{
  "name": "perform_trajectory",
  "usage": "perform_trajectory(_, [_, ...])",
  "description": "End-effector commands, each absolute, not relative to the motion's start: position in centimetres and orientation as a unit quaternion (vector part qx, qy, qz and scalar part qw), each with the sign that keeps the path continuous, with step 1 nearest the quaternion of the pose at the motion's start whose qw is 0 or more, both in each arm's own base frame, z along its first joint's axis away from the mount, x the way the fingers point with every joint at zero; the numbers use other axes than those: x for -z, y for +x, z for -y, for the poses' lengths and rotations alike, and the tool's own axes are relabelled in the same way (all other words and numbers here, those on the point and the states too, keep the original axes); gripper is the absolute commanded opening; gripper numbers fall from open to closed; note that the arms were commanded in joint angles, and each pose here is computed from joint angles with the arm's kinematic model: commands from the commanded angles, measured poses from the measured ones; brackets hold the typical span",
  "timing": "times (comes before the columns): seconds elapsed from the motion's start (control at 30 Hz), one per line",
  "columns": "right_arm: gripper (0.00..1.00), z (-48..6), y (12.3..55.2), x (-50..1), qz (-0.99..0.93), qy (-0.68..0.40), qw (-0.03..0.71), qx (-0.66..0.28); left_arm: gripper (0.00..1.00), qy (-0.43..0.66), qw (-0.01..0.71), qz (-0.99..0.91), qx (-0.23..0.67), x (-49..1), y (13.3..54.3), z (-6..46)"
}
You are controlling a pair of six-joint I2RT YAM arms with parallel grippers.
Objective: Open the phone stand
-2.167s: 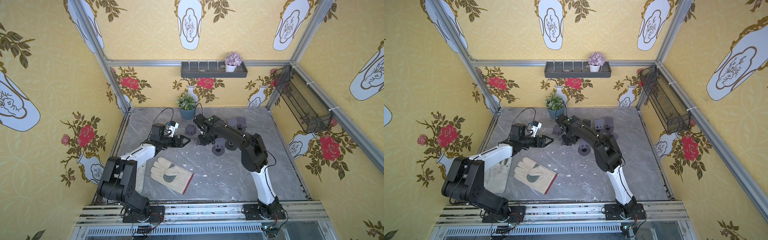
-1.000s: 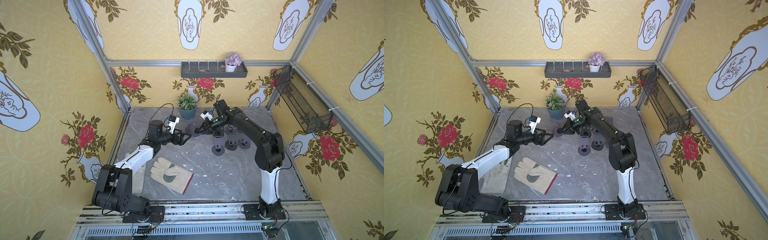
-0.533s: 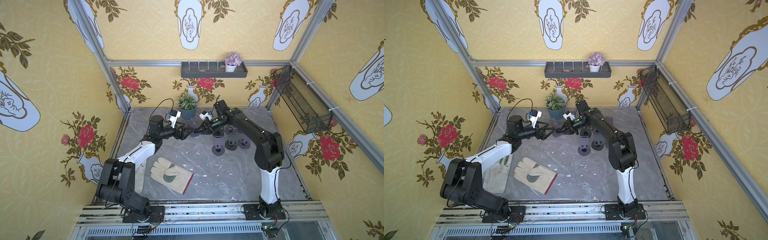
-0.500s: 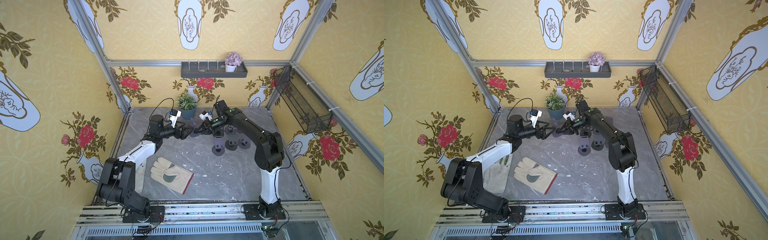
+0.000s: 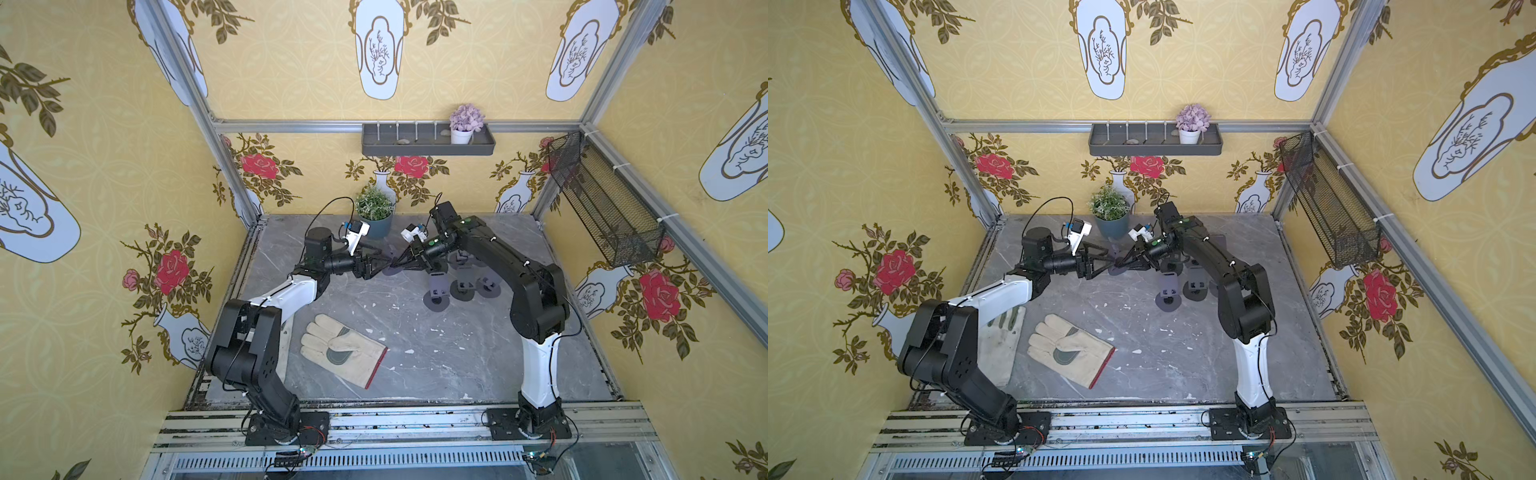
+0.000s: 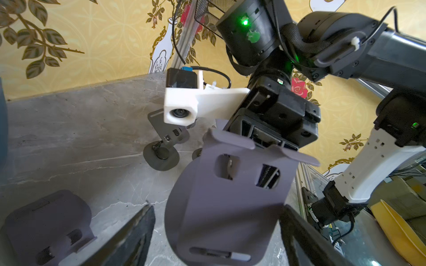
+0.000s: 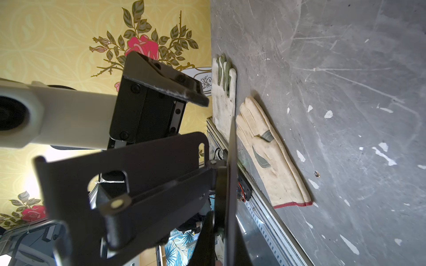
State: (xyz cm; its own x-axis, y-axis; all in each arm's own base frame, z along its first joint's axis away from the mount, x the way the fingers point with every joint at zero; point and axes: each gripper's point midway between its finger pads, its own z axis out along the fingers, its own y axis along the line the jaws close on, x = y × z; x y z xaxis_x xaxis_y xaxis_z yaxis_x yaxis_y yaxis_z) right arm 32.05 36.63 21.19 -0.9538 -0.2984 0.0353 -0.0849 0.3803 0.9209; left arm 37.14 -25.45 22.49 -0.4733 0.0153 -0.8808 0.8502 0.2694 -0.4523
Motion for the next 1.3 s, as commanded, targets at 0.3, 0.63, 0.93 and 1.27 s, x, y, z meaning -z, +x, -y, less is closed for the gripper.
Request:
perform_trajectory(0.3, [0.00,-36.3,32.3,-22.8,0.803,0.126,0.092,0.575,0.90,0.328,0.395,-0.678,0.525,-21.9,36.2,25.9])
perform_trajectory(0.63, [0.00,-36.3,32.2,-23.0,0.801,0.127,0.091,0.577,0.73,0.324,0.386,-0.691,0.518,-20.8,36.8,26.1])
perform_trajectory(0.93, [0.00,-35.7,32.6,-22.3,0.808,0.117,0.086,0.571,0.55,0.323,0.382,-0.706,0.501,-20.3,37.2,26.3])
perform_trajectory(1.27, [0.00,-33.8,34.1,-20.0,0.838,0.090,0.068,0.534,0.44,0.311,0.383,-0.733,0.468,-19.9,37.1,25.4])
